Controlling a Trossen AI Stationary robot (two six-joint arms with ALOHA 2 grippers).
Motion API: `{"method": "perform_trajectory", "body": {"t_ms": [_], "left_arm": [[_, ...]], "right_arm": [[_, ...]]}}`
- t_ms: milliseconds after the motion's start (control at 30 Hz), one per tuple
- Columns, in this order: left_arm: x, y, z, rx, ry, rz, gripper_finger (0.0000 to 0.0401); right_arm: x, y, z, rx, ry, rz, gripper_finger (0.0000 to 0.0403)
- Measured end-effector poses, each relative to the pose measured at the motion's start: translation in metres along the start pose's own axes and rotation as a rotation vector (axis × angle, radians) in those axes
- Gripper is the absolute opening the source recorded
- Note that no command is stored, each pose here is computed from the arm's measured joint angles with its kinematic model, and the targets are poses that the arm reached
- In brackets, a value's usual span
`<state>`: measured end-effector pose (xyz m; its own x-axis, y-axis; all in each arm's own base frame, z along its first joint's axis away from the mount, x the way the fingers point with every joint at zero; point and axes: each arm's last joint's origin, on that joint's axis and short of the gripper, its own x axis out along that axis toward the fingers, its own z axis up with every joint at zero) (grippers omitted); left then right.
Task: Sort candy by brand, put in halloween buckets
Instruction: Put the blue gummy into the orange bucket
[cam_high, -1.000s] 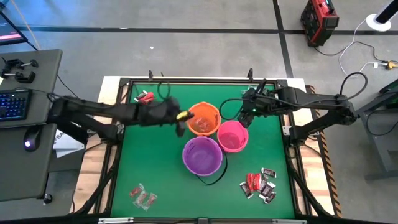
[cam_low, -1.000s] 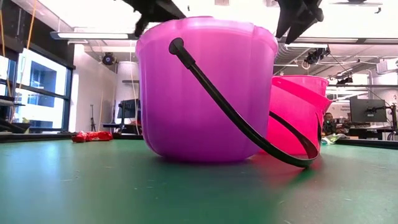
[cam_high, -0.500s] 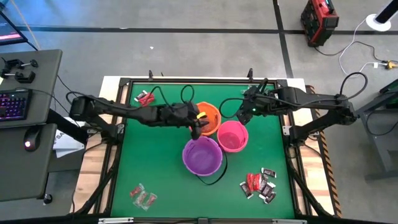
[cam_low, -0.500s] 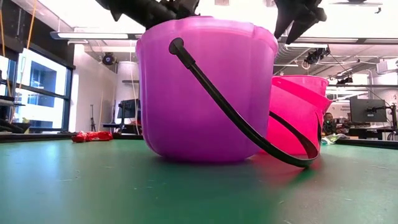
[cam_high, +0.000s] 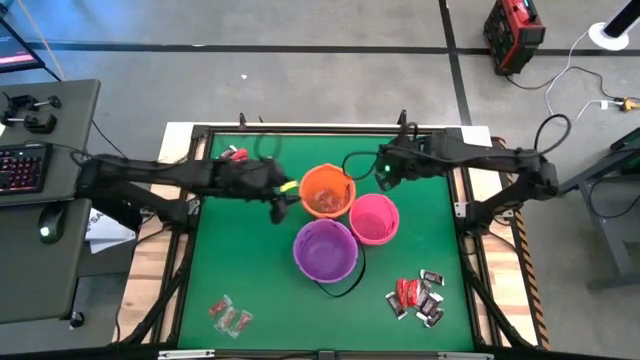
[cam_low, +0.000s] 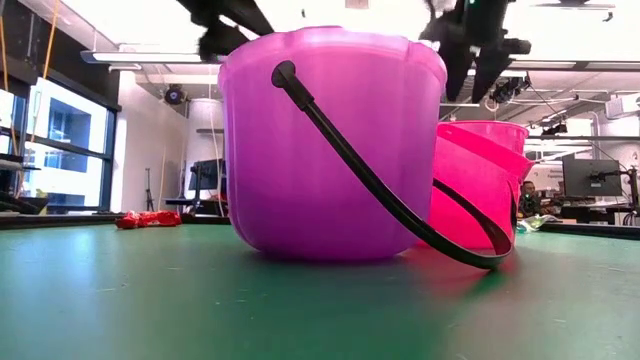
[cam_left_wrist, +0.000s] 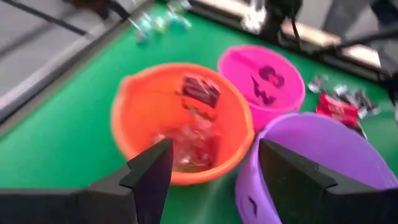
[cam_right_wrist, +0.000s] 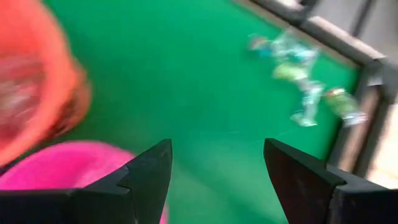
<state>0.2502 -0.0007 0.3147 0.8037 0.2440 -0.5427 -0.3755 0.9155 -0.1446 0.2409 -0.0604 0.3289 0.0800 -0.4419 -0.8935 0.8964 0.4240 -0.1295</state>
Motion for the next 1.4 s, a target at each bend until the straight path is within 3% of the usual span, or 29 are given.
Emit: {"method": "perform_trajectory", "body": {"t_ms": [100, 267, 367, 467, 600, 933, 1100, 1233, 1400], "left_arm": [[-0.021, 0.007, -0.015, -0.026, -0.056, 0.050, 0.0225], [-0.035, 0.021, -0.045, -0.073, -0.053, 0.045, 0.0225], [-0.033, 0.026, -0.061, -0.080, -0.030, 0.051, 0.0225], [-0.029, 0.029, -0.071, -0.082, -0.009, 0.062, 0.0225], [-0.023, 0.031, -0.073, -0.089, -0.012, 0.073, 0.0225], [-0.009, 0.039, -0.061, -0.221, -0.100, 0.114, 0.0224], [-0.006, 0.044, -0.060, -0.245, -0.098, 0.143, 0.0224], [-0.006, 0.047, -0.059, -0.253, -0.108, 0.161, 0.0224], [-0.007, 0.049, -0.058, -0.261, -0.102, 0.140, 0.0224]], "right_arm": [[0.018, -0.021, 0.013, 0.091, -0.016, -0.050, 0.0248], [0.067, -0.063, 0.012, 0.289, 0.109, -0.052, 0.0248], [0.100, -0.084, 0.005, 0.390, 0.185, -0.091, 0.0248], [0.129, -0.096, 0.004, 0.474, 0.215, -0.046, 0.0248], [0.159, -0.111, 0.008, 0.512, 0.225, -0.063, 0.0248], [0.219, -0.137, 0.024, 0.305, 0.396, -0.136, 0.0248], [0.229, -0.135, 0.025, 0.216, 0.447, -0.135, 0.0242], [0.229, -0.133, 0.025, 0.187, 0.448, -0.129, 0.0186], [0.229, -0.134, 0.024, 0.187, 0.452, -0.145, 0.0045]]}}
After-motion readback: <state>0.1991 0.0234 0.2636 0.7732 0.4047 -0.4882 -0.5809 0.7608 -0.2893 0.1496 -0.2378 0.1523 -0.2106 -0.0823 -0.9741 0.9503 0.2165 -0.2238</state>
